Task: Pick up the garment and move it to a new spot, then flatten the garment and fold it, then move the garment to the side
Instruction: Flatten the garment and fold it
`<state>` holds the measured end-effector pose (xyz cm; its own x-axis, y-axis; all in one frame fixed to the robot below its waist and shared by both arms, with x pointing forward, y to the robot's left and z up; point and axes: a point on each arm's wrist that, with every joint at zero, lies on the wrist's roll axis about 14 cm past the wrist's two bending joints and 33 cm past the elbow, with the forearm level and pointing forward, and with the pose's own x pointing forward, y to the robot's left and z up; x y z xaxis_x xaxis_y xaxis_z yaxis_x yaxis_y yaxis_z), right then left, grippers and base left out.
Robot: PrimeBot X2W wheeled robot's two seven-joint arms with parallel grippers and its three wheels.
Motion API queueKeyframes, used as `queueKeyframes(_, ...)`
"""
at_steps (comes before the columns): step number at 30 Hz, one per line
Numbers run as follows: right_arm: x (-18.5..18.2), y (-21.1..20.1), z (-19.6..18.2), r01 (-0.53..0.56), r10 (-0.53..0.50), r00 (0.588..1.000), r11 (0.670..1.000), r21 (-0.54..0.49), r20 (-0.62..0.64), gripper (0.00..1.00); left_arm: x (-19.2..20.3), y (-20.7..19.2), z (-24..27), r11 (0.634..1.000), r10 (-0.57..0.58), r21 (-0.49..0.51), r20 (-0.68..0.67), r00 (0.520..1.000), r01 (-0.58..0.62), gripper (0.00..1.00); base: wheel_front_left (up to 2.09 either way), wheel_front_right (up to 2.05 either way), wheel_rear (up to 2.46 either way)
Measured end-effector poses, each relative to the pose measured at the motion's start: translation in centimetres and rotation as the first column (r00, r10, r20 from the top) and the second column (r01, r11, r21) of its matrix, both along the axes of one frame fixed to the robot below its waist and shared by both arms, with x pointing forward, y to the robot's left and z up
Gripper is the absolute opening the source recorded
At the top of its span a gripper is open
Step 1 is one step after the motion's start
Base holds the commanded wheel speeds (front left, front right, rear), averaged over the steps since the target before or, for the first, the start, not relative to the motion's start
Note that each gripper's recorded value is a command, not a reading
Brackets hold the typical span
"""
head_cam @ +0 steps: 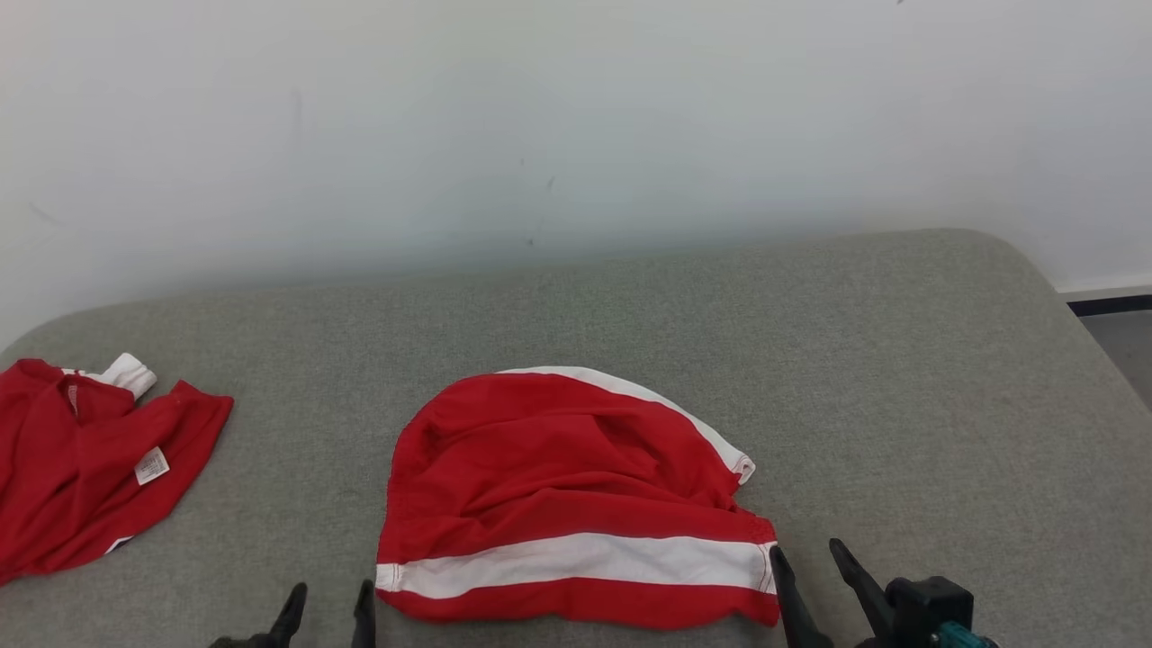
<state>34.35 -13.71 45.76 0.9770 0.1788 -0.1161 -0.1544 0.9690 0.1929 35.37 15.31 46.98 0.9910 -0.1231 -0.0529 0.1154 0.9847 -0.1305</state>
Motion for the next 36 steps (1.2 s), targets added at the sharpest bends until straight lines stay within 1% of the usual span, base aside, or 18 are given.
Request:
queueKeyframes(7,0.7,0.9,-2.2,-0.036,0.037,0.991,0.999,0.008,-0.127,1.0,2.1,-2.1,-2.3,0.997,-0.074,0.019,-0.118,0.99,0.077,1.0,0.0,0.0,0.0)
queueKeyframes(9,0.7,1.1,-3.0,-0.042,0.045,0.985,0.999,0.02,-0.169,1.0,2.4,-2.4,-3.1,0.996,-0.089,0.019,-0.147,0.985,0.092,1.0,0.0,0.0,0.0)
queueKeyframes(15,0.7,2.2,-4.1,-0.055,0.071,0.972,0.995,0.079,-0.225,1.0,2.9,-3.1,-4.8,0.992,-0.118,0.018,-0.21,0.971,0.124,1.0,0.0,0.0,0.0)
queueKeyframes(30,1.7,4.2,-4.4,-0.108,0.13,0.965,0.988,0.108,-0.229,1.0,3.8,-2.7,-6.6,0.994,-0.105,0.008,-0.277,0.955,0.112,1.0,0.0,0.0,0.0)
queueKeyframes(31,1.8,4.3,-4.4,-0.111,0.133,0.964,0.988,0.108,-0.229,1.0,3.9,-2.7,-6.6,0.994,-0.106,0.008,-0.278,0.955,0.113,0.95,0.0,0.0,0.0)
queueKeyframes(32,1.9,4.4,-4.4,-0.115,0.136,0.965,0.988,0.106,-0.225,1.0,3.9,-2.7,-6.7,0.993,-0.107,0.008,-0.279,0.954,0.114,0.62,0.0,0.0,0.0)
queueKeyframes(34,2.0,4.5,-4.3,-0.117,0.138,0.966,0.987,0.106,-0.219,1.0,4.0,-2.8,-6.8,0.993,-0.108,0.008,-0.284,0.953,0.115,0.31,0.0,0.0,0.0)
queueKeyframes(35,2.1,4.5,-4.4,-0.118,0.139,0.965,0.987,0.105,-0.222,1.0,4.1,-2.8,-6.8,0.993,-0.11,0.007,-0.283,0.953,0.116,0.0,0.0,0.0,0.0)
queueKeyframes(36,2.1,4.6,-4.4,-0.12,0.141,0.965,0.987,0.105,-0.222,0.87,4.1,-2.9,-7.0,0.993,-0.113,0.004,-0.288,0.951,0.119,0.0,0.0,0.0,0.0)
